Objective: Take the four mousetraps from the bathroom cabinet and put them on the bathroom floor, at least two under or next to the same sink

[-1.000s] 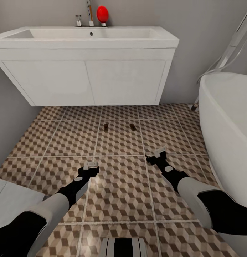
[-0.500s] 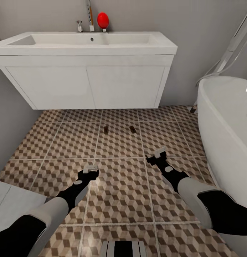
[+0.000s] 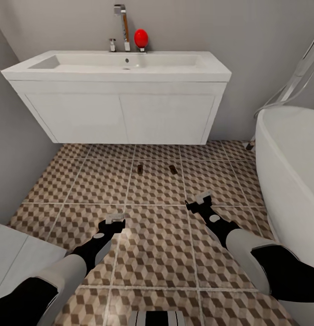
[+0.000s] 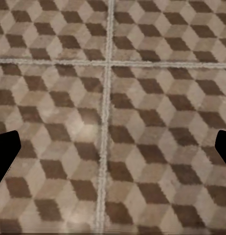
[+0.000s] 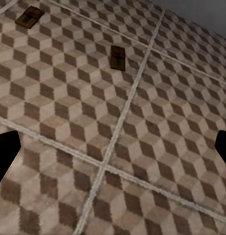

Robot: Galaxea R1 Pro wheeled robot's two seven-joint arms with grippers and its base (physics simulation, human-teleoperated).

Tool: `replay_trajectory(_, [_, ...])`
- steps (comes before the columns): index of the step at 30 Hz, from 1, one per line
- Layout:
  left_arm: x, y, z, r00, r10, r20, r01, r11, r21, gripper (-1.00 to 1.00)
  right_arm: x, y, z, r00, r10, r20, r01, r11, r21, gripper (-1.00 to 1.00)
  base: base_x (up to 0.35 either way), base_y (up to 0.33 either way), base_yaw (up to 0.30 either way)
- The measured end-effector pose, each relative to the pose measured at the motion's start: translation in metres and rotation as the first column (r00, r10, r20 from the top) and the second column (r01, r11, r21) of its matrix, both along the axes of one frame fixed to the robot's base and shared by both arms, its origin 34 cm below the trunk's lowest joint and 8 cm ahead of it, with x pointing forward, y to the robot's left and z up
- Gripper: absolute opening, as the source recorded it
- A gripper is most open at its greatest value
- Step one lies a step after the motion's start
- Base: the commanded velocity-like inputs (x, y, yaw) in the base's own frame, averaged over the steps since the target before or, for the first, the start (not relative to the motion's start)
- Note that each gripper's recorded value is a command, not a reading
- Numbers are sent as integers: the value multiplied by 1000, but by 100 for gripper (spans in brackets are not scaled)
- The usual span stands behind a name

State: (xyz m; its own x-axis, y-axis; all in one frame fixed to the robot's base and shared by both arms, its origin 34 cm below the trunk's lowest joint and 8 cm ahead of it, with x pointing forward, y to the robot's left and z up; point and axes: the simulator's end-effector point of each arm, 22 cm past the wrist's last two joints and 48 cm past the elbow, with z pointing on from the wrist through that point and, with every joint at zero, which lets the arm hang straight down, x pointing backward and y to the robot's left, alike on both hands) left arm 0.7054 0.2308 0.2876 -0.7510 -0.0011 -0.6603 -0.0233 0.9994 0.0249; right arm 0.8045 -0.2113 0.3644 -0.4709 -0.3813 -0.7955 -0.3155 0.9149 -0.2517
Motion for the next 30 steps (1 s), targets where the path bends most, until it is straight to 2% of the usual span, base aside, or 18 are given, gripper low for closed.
replay_trajectory(16, [-4, 2, 36, 1000, 1, -10, -1, 1000, 4, 100, -11, -2, 29, 1000, -5, -18, 5, 1000, 0, 100, 0, 0, 125])
replay_trajectory(20, [-2, 2, 47, 1000, 1, -7, -1, 1000, 4, 100, -10, -12, 39, 1000, -13, -16, 13, 1000, -11, 100, 0, 0, 137])
replay_trajectory(25, [-1, 1, 59, 1000, 0, -5, 0, 1000, 3, 100, -6, -31, 55, 999, -43, -8, 43, 999, -17, 100, 0, 0, 140])
replay_trajectory(30, [3, 0, 73, 1000, -1, 1, 1, 1000, 3, 100, -1, -41, 70, 994, -109, -4, 109, 994, 23, 100, 0, 0, 137])
